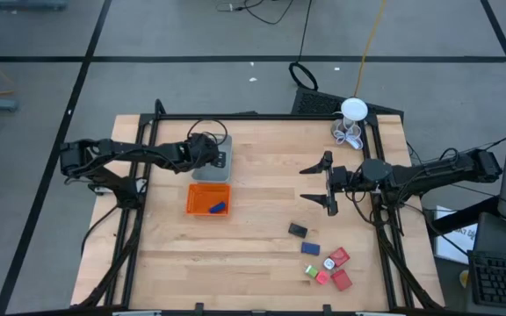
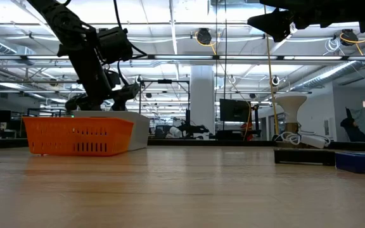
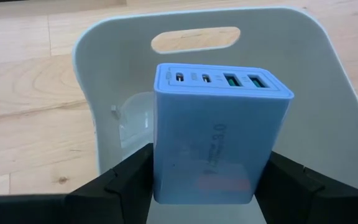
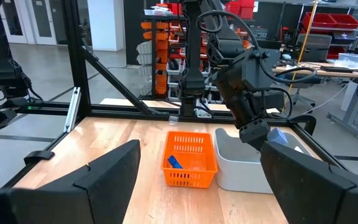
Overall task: Pick & Place Office items
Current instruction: Put the purple charger adapter into the gray bin, then put the top red charger adapter into the gray bin
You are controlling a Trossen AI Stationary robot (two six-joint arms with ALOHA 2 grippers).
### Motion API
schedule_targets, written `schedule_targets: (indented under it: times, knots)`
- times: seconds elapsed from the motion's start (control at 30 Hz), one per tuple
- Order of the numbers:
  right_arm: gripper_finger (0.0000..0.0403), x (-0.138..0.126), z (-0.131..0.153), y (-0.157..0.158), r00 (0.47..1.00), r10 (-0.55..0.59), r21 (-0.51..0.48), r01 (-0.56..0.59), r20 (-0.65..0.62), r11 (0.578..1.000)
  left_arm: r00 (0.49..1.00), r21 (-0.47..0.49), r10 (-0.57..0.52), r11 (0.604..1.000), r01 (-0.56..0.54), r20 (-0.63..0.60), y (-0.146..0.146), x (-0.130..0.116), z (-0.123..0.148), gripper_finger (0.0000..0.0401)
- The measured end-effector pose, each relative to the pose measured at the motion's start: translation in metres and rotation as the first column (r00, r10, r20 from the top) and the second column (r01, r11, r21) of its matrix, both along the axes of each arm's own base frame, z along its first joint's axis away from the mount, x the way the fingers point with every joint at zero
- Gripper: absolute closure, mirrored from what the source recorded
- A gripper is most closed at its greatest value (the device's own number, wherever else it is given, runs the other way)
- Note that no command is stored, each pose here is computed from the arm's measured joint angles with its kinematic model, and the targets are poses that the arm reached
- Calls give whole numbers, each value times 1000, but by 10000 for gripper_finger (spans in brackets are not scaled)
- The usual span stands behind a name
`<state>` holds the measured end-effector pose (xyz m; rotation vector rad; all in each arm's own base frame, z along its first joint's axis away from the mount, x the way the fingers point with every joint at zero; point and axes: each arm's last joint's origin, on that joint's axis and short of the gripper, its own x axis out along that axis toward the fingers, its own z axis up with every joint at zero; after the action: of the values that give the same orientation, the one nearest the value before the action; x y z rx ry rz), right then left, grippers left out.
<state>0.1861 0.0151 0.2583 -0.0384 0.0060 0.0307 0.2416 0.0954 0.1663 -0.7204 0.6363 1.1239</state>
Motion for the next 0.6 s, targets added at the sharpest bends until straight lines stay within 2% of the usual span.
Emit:
schedule_targets:
  times: [0.37, 0.5, 0.6]
  knots:
    - [83, 0, 0, 0, 1000, 1, 0, -1, 0, 1000, 1000, 1, -2, 1000, 2, -6, 0, 0, 0, 119]
    - [83, 0, 0, 0, 1000, 1, 0, -1, 0, 1000, 997, 20, -70, 997, 71, -42, 0, -1, 2, 110]
    - [83, 0, 0, 0, 1000, 1, 0, -1, 0, 1000, 992, 13, -121, 992, 122, -19, -2, -2, 9, 110]
